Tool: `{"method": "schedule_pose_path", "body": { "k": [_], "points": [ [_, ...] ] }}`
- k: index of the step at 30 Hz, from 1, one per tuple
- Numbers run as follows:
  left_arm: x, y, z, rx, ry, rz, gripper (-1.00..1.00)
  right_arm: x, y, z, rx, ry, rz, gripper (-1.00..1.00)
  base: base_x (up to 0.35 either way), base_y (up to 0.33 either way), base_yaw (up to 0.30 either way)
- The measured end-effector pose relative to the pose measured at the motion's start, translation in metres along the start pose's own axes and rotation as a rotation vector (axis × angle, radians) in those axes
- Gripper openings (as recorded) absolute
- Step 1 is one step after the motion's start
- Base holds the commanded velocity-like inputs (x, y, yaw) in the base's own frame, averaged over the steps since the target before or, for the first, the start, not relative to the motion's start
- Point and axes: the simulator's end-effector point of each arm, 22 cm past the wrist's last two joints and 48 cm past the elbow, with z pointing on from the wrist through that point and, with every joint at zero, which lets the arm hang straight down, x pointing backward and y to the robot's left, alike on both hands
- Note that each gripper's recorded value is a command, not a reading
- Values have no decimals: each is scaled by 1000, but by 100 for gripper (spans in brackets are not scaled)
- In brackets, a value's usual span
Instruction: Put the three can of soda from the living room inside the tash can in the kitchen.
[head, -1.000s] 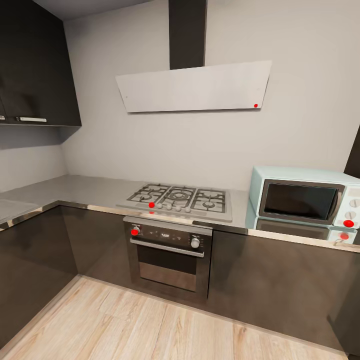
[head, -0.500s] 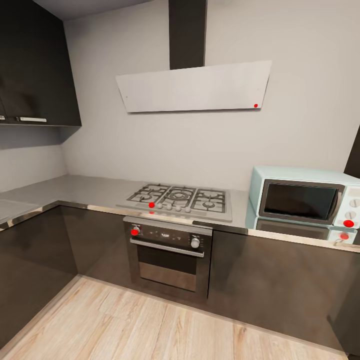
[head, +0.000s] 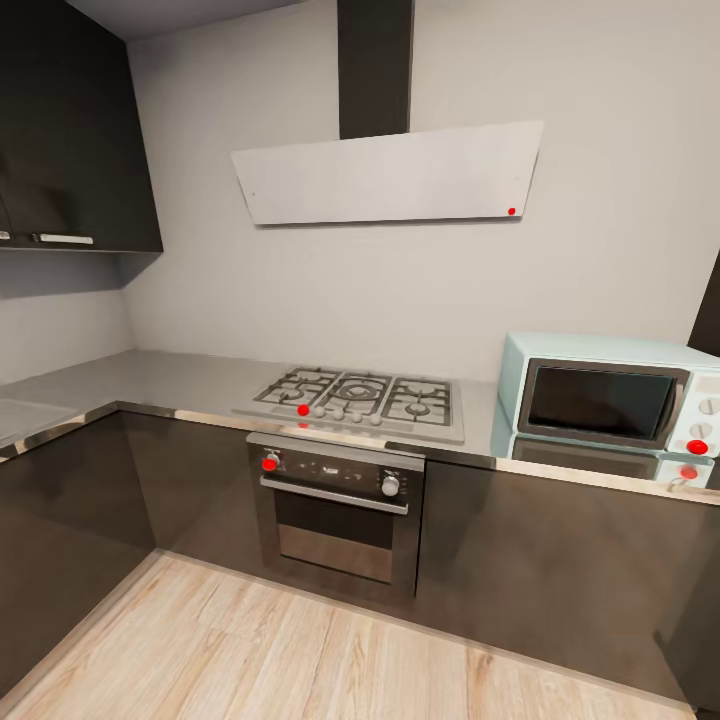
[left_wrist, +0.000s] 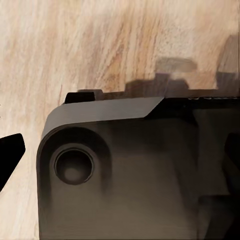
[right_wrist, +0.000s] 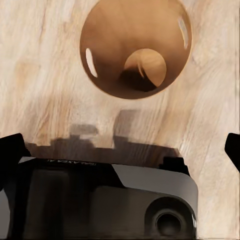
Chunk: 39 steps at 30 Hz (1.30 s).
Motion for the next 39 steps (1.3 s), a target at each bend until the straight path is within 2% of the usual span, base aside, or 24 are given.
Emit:
{"method": "schedule_pose_path", "body": {
  "k": [1,4,9,16,19,21,24,25,27,30,33,35,39],
  "points": [
    [-12,0,1,0,-12,0,100,-11,5,-20,2,-14,-8,100,0,0,0],
    [-25,0,2,0,-22,0,100,-18,9,-32,2,-23,-14,100,0,0,0],
    [-50,0,3,1,-50,1,100,-35,13,-40,-1,-49,-22,100,0,0,0],
    [-128,-1,-4,3,-113,0,100,-95,20,-47,-10,-141,-41,100,0,0,0],
    [-183,-3,-19,20,-160,1,100,-133,24,-52,-12,-185,-51,100,0,0,0],
    [-197,-4,-25,27,-175,2,100,-142,25,-53,-12,-190,-52,100,0,0,0],
    [-239,-8,-46,49,-221,6,100,-170,27,-58,-12,-202,-55,100,0,0,0],
    [-261,-10,-60,59,-242,8,100,-185,29,-61,-12,-210,-57,100,0,0,0],
    [-279,-12,-74,67,-256,10,100,-198,30,-63,-10,-216,-59,100,0,0,0],
    [-303,-16,-95,77,-271,12,100,-204,24,-56,25,-196,-55,100,0,0,0],
    [-344,-19,-124,86,-341,13,100,-204,4,-34,100,-131,-39,100,0,0,0],
    [-363,-21,-137,90,-368,14,100,-200,-2,-23,122,-93,-31,100,0,0,0],
    [-401,-23,-160,90,-372,21,100,-184,-15,2,152,-12,-18,100,0,0,0]
  ]
}}
